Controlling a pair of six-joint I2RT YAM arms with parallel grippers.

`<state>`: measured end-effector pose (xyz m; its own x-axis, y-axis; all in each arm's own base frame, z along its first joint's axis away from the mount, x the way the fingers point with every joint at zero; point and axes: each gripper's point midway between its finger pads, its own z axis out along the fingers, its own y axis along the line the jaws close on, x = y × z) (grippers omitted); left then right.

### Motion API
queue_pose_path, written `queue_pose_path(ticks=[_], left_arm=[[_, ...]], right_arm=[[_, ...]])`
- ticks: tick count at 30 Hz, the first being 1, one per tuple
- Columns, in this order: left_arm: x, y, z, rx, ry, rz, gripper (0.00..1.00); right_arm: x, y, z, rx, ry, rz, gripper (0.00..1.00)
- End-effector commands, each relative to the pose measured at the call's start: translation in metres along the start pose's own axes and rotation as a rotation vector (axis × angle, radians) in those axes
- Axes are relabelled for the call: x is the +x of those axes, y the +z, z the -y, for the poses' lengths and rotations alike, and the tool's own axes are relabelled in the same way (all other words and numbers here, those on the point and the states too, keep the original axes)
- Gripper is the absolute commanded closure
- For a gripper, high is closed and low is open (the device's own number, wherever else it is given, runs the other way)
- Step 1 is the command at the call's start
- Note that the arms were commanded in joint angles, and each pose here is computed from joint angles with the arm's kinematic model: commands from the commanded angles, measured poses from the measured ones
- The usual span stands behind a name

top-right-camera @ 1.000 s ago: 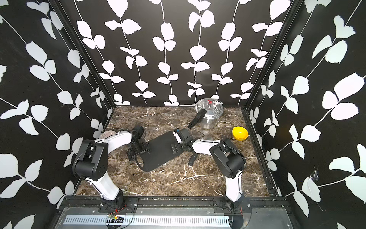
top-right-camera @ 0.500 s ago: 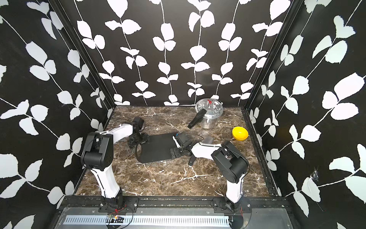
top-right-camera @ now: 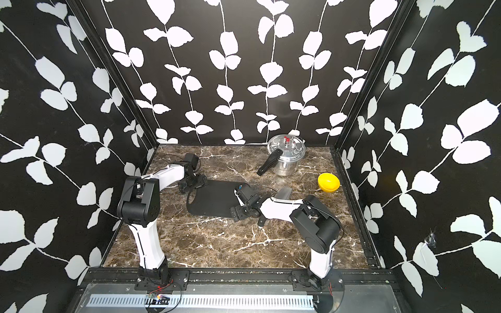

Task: Align the knife with the edge of the cutting board
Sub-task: Adjust the work surface at the center of the board.

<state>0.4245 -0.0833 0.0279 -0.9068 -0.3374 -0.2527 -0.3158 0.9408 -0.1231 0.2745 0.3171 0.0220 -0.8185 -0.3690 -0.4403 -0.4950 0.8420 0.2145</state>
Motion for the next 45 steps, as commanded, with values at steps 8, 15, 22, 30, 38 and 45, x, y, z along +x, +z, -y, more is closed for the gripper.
queue_pose_path(ticks=[8, 15, 22, 30, 38, 45], left_arm=[[0.024, -0.003, 0.023, 0.119, -0.009, -0.073, 0.02], [0.045, 0.002, 0.016, 0.13, -0.05, -0.105, 0.02], [0.069, 0.002, 0.005, 0.139, -0.09, -0.13, 0.02], [0.08, 0.001, -0.002, 0.134, -0.113, -0.138, 0.02], [0.077, -0.009, -0.002, 0.133, -0.12, -0.122, 0.02], [0.07, -0.014, -0.002, 0.127, -0.107, -0.103, 0.02]], right_arm=[[0.016, 0.003, -0.021, -0.08, -0.008, -0.052, 0.02], [0.011, 0.007, -0.015, -0.084, 0.014, -0.051, 0.02], [0.003, 0.009, -0.008, -0.094, 0.036, -0.039, 0.02], [0.002, 0.011, -0.007, -0.101, 0.039, -0.043, 0.02], [-0.001, 0.01, -0.005, -0.096, 0.026, -0.042, 0.02], [-0.007, 0.006, -0.002, -0.09, 0.026, -0.031, 0.02]])
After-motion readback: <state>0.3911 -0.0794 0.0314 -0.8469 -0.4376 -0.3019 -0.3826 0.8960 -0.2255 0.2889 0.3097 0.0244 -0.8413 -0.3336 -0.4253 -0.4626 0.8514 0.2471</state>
